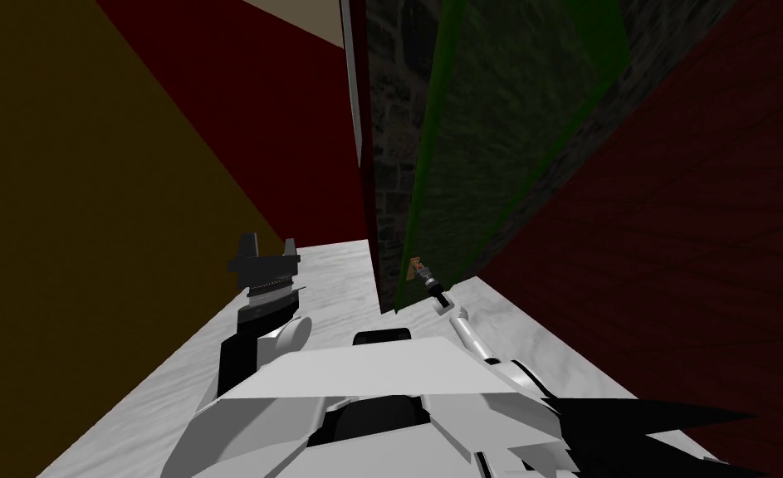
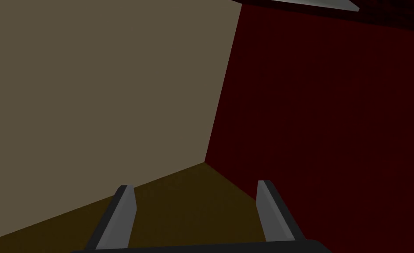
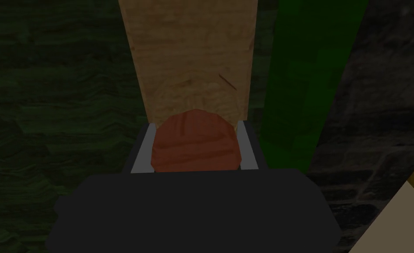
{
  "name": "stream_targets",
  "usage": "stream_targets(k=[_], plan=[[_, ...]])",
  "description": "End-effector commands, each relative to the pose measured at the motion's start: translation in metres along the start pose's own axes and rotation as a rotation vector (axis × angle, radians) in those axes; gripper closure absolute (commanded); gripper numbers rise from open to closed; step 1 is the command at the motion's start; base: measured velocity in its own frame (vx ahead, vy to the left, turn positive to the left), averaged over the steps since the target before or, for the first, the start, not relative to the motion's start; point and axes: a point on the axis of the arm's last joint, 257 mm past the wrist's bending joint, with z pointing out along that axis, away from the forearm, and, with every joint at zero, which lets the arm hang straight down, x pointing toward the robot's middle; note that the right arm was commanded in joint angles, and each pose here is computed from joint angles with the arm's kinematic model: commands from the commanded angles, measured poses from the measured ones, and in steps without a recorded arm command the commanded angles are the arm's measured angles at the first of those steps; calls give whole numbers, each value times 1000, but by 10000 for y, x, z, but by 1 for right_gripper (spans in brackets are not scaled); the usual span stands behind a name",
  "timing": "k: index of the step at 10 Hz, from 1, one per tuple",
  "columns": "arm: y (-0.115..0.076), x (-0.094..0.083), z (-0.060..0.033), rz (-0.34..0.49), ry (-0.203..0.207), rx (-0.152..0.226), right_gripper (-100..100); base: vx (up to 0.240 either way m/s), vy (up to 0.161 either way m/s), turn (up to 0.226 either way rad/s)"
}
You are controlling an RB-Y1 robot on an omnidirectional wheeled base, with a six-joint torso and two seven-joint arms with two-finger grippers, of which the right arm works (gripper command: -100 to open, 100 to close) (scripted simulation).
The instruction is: Push the door open
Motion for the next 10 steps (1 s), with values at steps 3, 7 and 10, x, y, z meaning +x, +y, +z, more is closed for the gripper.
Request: stream_targets(k=[3,7,10], plan=[[-17,-16,28,65,-8,10,100,-19,-83,79],[-46,-42,75,175,-23,26,100,-42,-129,114],[-66,-60,108,251,-34,36,100,-35,-92,86]])
